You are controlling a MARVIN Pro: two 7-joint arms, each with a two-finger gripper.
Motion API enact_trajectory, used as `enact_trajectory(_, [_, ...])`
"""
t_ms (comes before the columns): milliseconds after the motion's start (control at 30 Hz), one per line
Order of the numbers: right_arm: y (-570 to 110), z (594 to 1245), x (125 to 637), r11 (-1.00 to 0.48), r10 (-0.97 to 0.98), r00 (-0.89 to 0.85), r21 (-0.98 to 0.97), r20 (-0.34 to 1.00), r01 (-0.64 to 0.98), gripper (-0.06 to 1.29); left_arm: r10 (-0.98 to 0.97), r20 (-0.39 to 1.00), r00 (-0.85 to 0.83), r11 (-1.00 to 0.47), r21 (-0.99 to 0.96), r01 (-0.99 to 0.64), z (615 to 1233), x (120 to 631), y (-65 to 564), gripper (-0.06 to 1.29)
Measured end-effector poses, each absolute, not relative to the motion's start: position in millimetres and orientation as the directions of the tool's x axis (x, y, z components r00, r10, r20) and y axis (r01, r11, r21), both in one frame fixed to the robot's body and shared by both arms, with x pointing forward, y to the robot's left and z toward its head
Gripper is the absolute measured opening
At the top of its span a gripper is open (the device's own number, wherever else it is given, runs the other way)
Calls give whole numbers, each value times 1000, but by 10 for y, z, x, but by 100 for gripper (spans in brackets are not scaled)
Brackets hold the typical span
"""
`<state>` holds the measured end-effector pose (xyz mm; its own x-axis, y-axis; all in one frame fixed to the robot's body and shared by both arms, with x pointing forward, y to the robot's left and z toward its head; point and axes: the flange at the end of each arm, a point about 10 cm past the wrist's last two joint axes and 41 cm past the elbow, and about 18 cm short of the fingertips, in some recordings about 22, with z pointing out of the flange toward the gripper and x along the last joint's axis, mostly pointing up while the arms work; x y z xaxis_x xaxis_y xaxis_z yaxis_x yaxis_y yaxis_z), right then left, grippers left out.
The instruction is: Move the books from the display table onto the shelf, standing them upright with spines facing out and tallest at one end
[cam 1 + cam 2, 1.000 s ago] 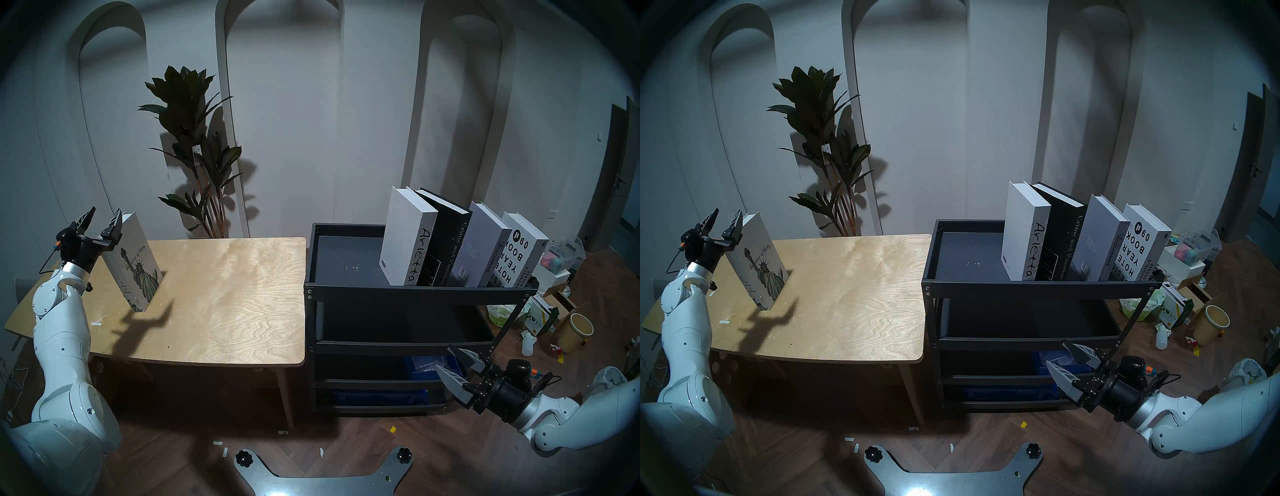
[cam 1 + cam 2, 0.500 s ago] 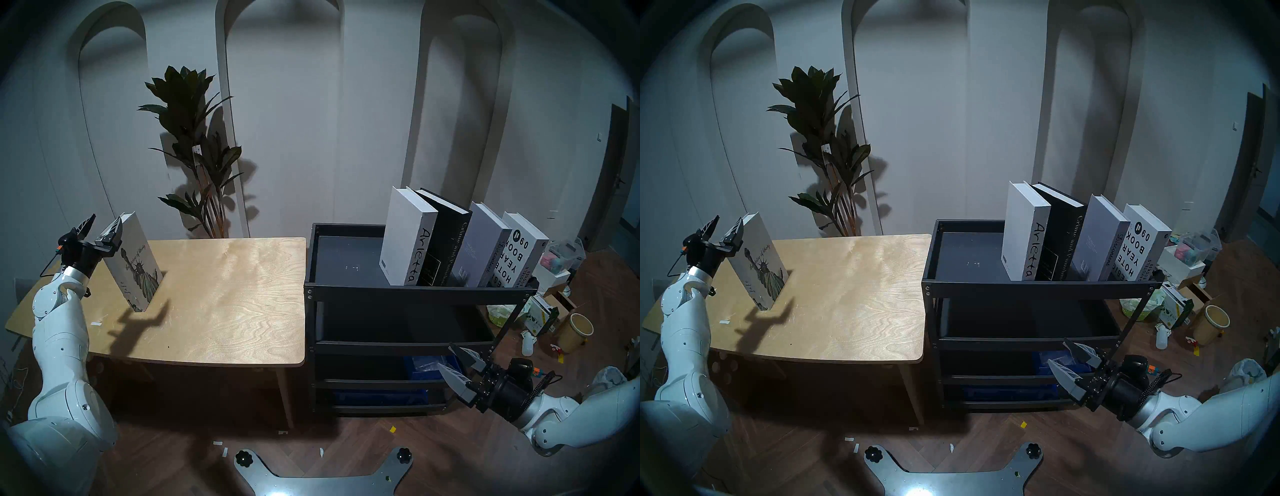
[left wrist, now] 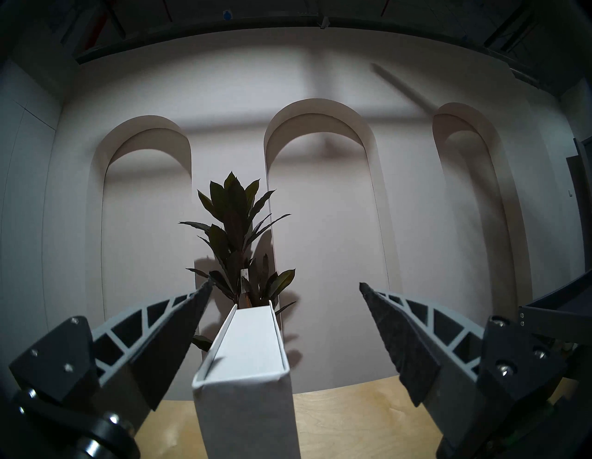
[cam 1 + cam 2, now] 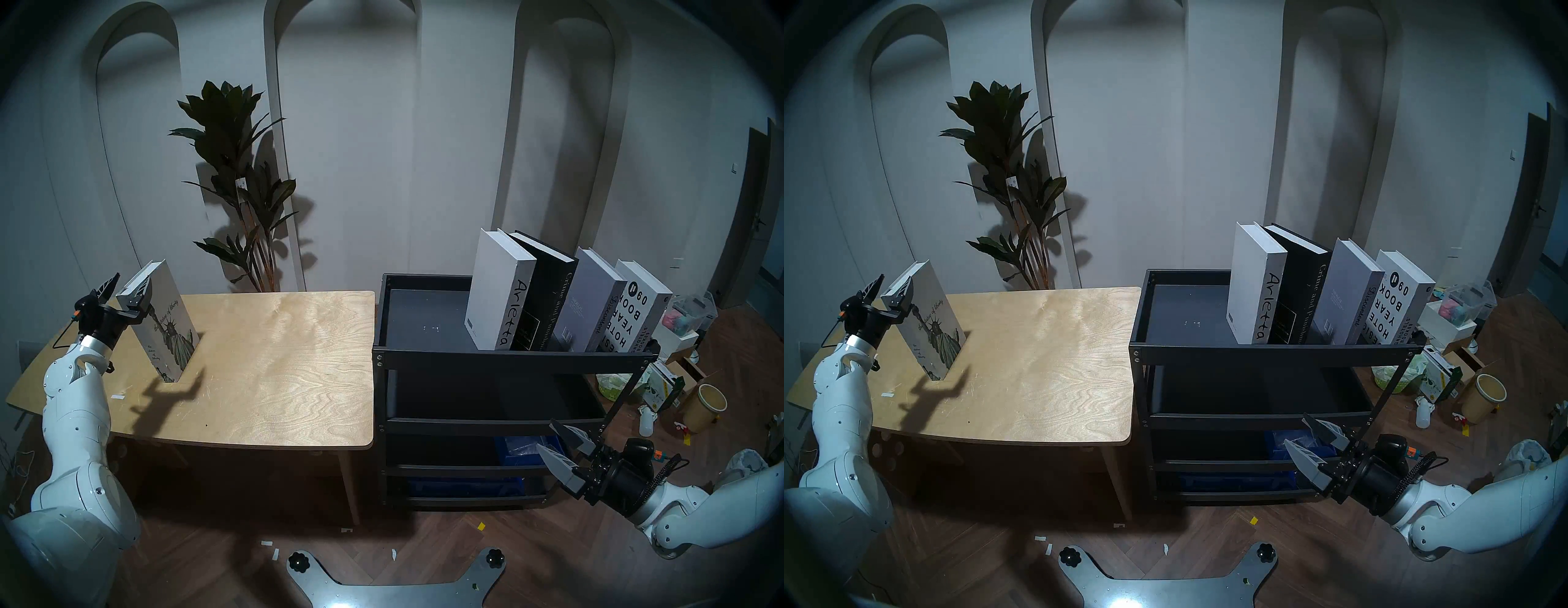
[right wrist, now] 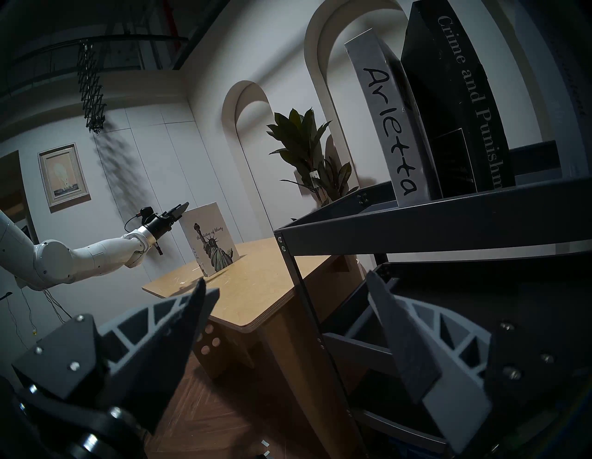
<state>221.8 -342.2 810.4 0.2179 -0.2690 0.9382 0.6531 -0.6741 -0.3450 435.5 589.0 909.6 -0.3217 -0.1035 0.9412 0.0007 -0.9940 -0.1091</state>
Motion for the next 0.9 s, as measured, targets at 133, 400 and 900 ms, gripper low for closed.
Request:
enact_trajectory(133, [-3423,8104,2218,-674,-270,218,-346,938,653,121,-104,943,-317,-994,-108,4,9068,4361,5909,123])
enact_trajectory(400, [-3425,8106,2219,-673,-272,218,-347,937,653,121,-112,944,-309,-994,-112,19,9050,4388,5950,123])
enact_trajectory(900, [-3426,8107,2218,-672,-273,218,-348,937,654,121,-111,956,-270,-994,-107,28,8877,4415,5975,123])
